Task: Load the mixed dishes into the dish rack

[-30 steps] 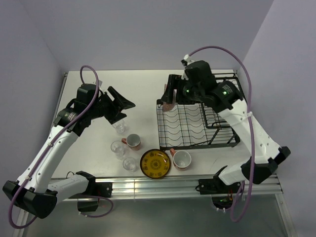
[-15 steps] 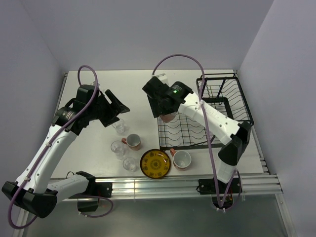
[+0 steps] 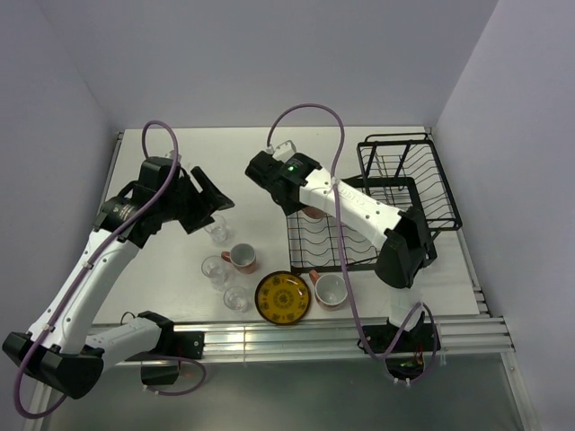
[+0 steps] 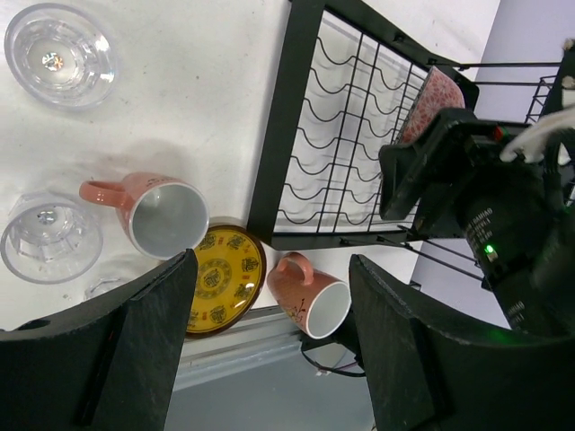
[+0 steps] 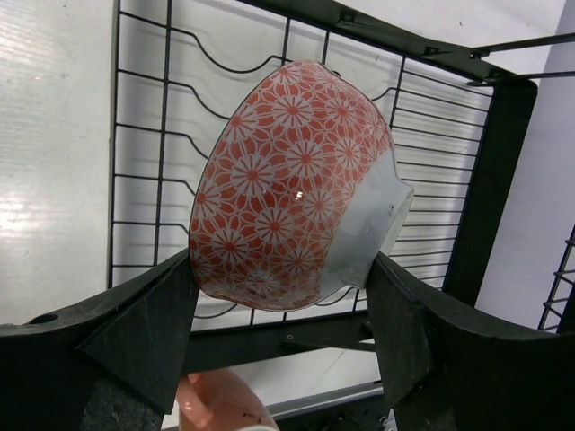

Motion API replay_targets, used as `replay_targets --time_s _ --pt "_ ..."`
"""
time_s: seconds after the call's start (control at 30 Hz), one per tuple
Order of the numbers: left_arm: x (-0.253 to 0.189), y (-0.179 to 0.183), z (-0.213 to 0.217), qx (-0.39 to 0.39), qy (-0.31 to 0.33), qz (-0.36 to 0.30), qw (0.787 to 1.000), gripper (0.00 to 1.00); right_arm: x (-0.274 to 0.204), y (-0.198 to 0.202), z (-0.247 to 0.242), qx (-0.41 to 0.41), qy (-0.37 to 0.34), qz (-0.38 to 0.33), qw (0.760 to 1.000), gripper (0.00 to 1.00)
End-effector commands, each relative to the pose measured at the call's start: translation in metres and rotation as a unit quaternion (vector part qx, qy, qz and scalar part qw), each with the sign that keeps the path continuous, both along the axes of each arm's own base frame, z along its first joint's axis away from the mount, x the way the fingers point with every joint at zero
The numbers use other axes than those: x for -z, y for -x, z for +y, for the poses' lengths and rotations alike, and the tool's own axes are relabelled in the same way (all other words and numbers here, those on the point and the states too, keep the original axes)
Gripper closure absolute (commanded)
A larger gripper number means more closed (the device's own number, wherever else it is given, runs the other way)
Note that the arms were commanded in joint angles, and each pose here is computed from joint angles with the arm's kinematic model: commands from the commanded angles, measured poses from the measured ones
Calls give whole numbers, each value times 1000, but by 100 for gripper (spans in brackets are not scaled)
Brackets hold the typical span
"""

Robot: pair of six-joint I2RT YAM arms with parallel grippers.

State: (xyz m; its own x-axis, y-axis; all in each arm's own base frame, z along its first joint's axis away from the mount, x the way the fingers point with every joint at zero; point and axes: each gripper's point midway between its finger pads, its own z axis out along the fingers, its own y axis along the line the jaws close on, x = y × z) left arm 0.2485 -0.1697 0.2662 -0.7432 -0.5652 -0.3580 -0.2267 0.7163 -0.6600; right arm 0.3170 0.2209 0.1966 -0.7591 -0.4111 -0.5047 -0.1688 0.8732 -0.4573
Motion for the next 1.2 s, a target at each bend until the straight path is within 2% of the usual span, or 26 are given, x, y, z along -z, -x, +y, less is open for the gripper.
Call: replay_targets --time_s 0.0,0.23,1.17 --pt "-6 2 5 2 -5 -23 1000 26 -9 -12 -14 18 45 -40 998 100" --pt "0 8 3 1 11 -23 1000 26 34 -13 -51 43 100 -10 994 100" --pt "0 14 -3 42 2 -16 999 26 82 -45 -120 135 193 15 972 100"
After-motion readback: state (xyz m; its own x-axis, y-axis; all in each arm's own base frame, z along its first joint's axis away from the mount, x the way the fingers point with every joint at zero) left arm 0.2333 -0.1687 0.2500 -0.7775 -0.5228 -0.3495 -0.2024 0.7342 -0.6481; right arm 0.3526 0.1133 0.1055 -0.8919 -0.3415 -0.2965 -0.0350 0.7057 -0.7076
